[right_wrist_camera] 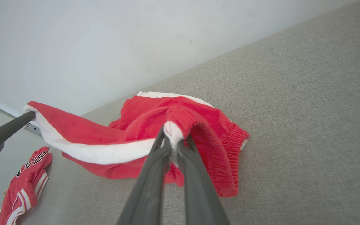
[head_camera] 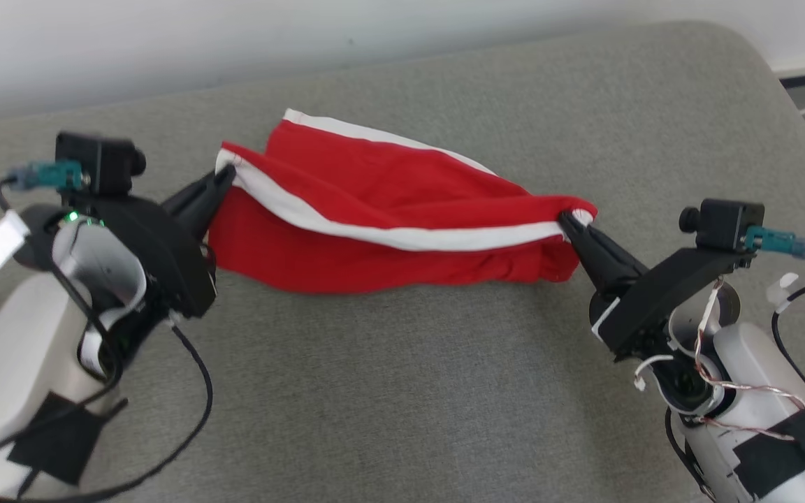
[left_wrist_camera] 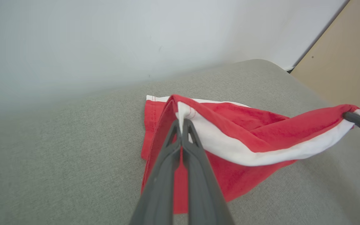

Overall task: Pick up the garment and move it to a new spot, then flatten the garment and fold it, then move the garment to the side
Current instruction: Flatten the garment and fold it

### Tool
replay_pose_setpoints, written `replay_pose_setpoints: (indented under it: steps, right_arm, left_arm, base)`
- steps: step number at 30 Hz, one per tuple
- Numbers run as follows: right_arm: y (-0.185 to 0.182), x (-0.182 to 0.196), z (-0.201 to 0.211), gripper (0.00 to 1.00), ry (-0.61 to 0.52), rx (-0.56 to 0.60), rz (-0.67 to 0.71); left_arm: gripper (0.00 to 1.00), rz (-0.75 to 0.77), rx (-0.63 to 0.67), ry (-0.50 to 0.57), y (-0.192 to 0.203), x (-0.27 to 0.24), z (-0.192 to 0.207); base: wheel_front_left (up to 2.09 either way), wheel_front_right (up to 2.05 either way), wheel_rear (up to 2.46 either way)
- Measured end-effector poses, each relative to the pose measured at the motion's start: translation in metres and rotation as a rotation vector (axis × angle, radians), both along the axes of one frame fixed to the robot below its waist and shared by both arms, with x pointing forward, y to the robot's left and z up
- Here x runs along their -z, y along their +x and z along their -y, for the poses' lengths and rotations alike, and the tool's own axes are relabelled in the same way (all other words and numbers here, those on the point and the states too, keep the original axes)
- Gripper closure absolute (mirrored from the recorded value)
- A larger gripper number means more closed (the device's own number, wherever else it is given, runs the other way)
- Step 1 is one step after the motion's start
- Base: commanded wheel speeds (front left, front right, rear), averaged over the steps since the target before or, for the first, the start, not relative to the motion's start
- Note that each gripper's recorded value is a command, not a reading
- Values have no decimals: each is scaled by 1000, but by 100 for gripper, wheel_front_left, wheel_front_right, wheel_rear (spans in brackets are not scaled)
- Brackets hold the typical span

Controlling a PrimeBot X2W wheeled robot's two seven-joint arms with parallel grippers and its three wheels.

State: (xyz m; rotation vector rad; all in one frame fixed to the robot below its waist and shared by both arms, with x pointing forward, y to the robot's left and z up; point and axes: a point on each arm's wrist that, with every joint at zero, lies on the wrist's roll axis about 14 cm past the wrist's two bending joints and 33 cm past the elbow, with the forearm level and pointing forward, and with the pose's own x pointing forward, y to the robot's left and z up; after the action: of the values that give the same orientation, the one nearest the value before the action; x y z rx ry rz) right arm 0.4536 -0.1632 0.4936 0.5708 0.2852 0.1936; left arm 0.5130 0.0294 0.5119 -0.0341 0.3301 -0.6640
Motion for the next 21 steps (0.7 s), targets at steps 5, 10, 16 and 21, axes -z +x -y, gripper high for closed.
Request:
replay_pose_setpoints:
  steps: [5, 10, 16, 21]
  right_arm:
    - [12, 9, 11, 100, 69, 56, -39]
    - [23, 18, 14, 100, 98, 79, -77]
    - [40, 19, 15, 100, 126, 94, -91]
    - [53, 24, 25, 100, 109, 116, -105]
  left_arm:
    - [100, -28, 39, 15, 27, 0, 18]
    - [100, -89, 57, 67, 46, 18, 25]
    - [100, -121, 57, 114, 75, 28, 27]
    - [100, -131, 51, 133, 99, 34, 31]
  base:
    - [0, 0, 0]
    - [0, 0, 0]
    - [0, 0, 0]
    - [0, 0, 0]
